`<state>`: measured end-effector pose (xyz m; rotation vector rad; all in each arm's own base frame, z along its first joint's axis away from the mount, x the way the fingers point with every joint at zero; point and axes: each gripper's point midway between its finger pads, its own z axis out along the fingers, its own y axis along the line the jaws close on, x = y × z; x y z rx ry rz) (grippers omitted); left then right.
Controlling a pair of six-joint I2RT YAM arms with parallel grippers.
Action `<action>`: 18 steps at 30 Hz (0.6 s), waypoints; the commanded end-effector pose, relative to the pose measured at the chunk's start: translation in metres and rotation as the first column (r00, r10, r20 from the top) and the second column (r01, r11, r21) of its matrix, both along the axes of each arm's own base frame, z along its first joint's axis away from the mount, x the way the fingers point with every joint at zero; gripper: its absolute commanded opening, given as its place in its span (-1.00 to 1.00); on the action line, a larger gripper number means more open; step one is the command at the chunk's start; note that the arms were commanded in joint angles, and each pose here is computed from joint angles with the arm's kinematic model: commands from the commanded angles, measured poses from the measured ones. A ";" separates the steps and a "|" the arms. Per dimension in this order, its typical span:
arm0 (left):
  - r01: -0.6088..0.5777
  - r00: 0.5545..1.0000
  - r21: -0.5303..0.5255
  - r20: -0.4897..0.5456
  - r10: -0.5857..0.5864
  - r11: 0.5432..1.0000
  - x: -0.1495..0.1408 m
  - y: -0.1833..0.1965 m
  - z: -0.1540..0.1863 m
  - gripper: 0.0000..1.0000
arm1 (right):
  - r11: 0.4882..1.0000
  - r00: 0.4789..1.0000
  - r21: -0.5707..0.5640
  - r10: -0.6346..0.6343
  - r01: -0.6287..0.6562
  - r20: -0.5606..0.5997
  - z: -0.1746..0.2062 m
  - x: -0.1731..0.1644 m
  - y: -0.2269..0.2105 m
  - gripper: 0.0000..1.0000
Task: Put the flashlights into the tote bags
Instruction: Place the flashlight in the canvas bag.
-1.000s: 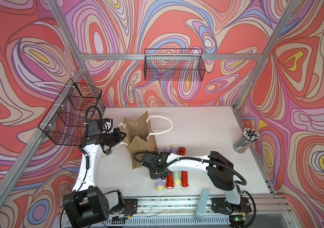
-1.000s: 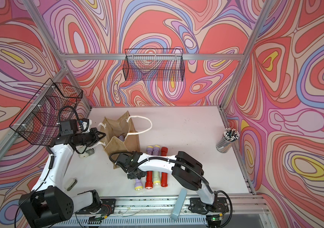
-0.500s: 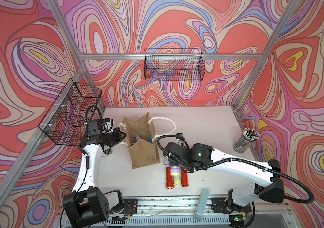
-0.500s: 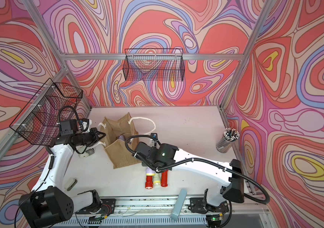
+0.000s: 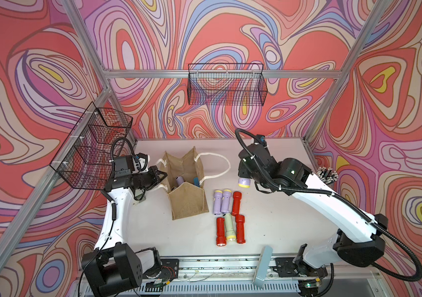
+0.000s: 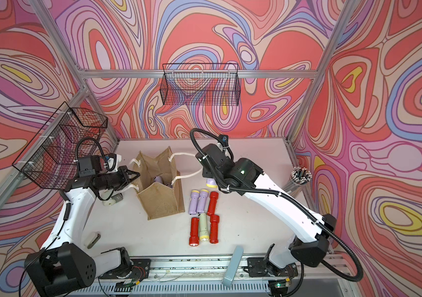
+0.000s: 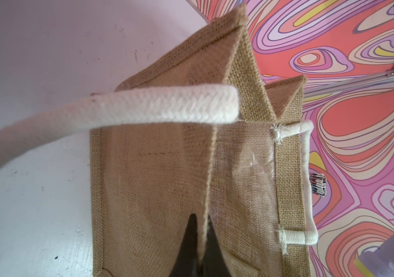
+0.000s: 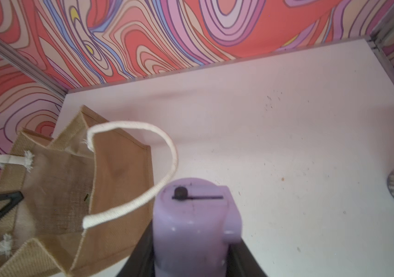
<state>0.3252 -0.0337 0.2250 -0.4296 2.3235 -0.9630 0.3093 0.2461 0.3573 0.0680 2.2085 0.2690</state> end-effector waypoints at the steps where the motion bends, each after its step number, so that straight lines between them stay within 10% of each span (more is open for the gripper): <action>1: 0.081 0.993 -0.023 0.089 -0.078 0.996 0.002 -0.011 0.016 -1.00 | 0.991 0.989 -0.042 0.133 -0.130 0.071 0.020 0.025 0.038 -1.00; 18: 0.149 0.986 0.037 0.068 -0.152 0.988 -0.004 -0.021 0.009 -1.00 | 0.776 0.800 0.195 0.582 -0.599 0.142 0.021 0.062 0.211 -1.00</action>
